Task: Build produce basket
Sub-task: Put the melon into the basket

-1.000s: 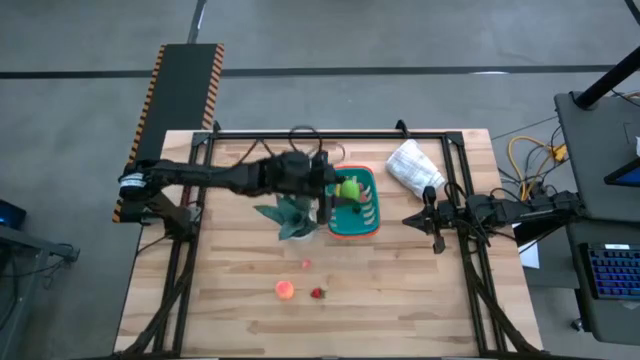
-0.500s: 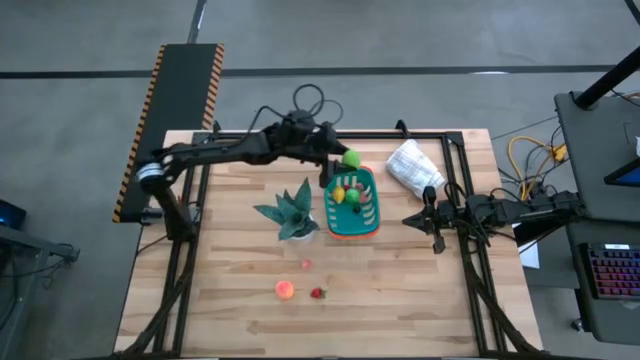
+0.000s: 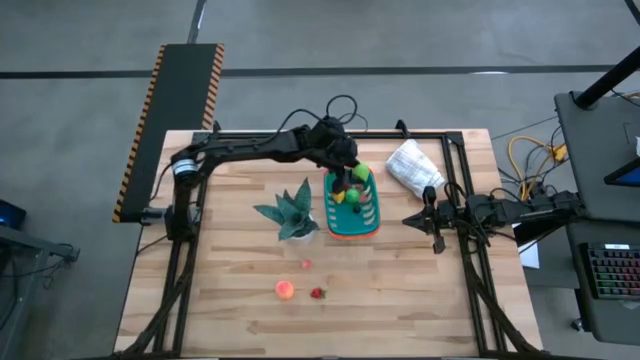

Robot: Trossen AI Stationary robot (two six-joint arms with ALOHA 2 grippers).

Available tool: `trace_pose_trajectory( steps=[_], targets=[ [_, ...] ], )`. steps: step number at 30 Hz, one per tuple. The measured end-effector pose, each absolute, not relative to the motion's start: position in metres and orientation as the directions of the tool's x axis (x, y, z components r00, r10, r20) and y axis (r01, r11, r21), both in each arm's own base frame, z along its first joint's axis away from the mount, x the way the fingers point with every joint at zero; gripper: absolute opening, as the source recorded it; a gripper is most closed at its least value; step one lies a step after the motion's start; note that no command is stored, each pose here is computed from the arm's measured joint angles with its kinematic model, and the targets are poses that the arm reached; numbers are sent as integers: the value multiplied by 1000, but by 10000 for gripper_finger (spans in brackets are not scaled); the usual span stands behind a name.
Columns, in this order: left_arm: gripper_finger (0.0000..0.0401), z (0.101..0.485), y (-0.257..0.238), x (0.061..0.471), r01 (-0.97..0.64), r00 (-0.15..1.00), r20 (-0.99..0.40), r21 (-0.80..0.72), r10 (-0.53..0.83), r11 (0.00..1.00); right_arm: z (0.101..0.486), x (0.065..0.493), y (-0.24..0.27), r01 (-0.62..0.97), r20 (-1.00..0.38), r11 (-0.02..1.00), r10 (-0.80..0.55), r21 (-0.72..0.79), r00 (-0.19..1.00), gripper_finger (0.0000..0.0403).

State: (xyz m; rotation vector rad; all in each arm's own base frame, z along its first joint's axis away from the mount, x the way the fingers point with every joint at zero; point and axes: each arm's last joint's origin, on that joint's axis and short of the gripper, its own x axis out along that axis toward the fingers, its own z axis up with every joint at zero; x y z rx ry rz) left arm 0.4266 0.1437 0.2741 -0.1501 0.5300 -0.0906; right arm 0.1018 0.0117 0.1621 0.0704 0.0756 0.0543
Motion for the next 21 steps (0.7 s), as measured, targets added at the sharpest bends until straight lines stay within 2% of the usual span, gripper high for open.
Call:
trace_pose_trajectory(
  steps=[11, 21],
  targets=[
    [201, 253, 135, 428, 175, 788, -584, -92, -195, 980, 162, 102, 12, -52, -73, 996, 57, 72, 996, 9],
    [201, 244, 137, 426, 154, 768, -627, -13, -128, 988, 162, 102, 12, -52, -74, 996, 57, 72, 996, 9]
  ],
)
